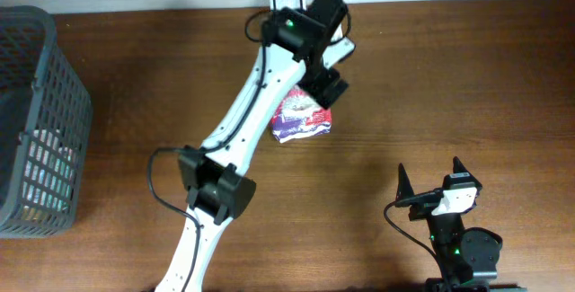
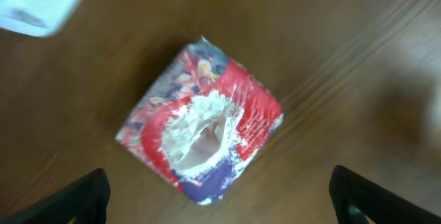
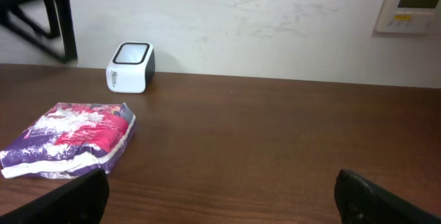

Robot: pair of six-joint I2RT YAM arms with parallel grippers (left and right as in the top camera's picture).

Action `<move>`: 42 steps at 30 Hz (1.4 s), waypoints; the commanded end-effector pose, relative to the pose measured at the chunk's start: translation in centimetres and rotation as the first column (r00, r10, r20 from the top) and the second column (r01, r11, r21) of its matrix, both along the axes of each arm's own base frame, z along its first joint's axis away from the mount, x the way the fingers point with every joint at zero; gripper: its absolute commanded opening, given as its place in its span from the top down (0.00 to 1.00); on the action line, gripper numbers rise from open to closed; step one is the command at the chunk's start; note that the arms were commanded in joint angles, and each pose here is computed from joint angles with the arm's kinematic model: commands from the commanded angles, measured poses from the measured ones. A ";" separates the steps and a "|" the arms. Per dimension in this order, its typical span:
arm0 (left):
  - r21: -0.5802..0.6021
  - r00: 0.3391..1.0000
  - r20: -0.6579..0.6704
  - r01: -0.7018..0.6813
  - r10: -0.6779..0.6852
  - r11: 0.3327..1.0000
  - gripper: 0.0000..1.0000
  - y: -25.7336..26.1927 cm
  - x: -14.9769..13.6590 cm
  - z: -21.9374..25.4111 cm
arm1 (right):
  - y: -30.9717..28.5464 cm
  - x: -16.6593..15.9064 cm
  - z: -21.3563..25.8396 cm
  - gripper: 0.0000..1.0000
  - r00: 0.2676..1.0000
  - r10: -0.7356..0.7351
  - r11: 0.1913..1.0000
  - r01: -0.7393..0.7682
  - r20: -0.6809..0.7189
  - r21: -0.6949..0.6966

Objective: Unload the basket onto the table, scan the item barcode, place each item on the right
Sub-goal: 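Carry the tissue pack to table center and release it, then reach the left gripper into the basket and grasp the cream tube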

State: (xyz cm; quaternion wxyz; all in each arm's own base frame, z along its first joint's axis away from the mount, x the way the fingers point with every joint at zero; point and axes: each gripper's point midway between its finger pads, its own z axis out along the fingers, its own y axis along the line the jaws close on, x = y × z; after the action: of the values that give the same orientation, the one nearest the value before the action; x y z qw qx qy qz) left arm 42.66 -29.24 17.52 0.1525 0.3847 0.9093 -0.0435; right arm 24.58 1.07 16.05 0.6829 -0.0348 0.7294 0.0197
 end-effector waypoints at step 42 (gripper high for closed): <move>0.099 0.091 -0.075 -0.990 0.993 0.098 0.11 59.6 -15.6 -4.6 | 0.0 0.0 -0.3 0.01 1.000 -0.003 1.000 0.003 -0.005 0.008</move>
State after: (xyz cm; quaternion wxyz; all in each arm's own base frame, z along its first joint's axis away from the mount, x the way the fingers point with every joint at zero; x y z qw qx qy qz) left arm 27.95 31.43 15.13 0.1028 -0.3741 0.9185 0.0764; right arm 24.58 1.08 16.05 0.6829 -0.0351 0.7294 0.0197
